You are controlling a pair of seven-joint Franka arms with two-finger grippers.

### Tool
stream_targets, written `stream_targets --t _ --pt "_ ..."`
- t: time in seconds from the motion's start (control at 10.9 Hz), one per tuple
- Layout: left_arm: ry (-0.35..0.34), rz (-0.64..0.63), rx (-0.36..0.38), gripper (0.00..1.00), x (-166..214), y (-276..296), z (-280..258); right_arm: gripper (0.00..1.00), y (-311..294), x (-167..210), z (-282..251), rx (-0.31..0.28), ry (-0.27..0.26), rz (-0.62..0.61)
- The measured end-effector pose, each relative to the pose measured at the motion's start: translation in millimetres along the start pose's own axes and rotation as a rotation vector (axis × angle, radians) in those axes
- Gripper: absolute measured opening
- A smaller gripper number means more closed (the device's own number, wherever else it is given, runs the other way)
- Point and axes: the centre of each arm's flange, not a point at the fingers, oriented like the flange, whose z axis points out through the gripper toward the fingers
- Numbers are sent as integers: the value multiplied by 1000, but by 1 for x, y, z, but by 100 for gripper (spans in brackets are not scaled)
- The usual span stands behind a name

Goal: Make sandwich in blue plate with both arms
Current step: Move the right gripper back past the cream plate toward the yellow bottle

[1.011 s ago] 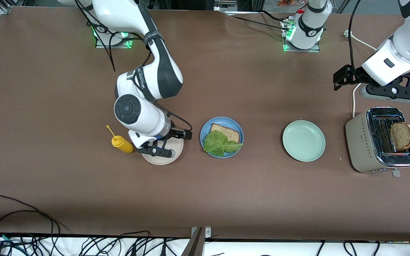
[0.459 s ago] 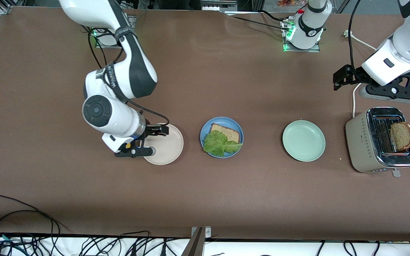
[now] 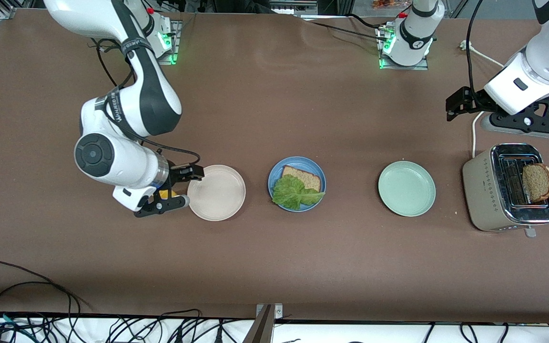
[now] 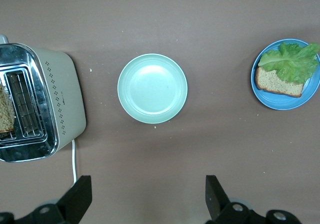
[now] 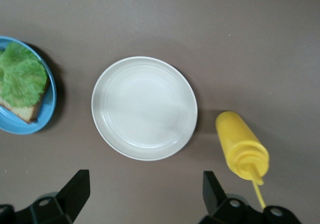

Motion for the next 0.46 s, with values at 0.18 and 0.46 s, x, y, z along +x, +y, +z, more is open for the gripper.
stream_targets --t 0.18,0.46 --pt "0 0 0 100 0 0 0 100 16 -6 -7 13 -3 -90" --pt "0 0 0 100 0 0 0 100 57 -14 -17 59 2 -212"
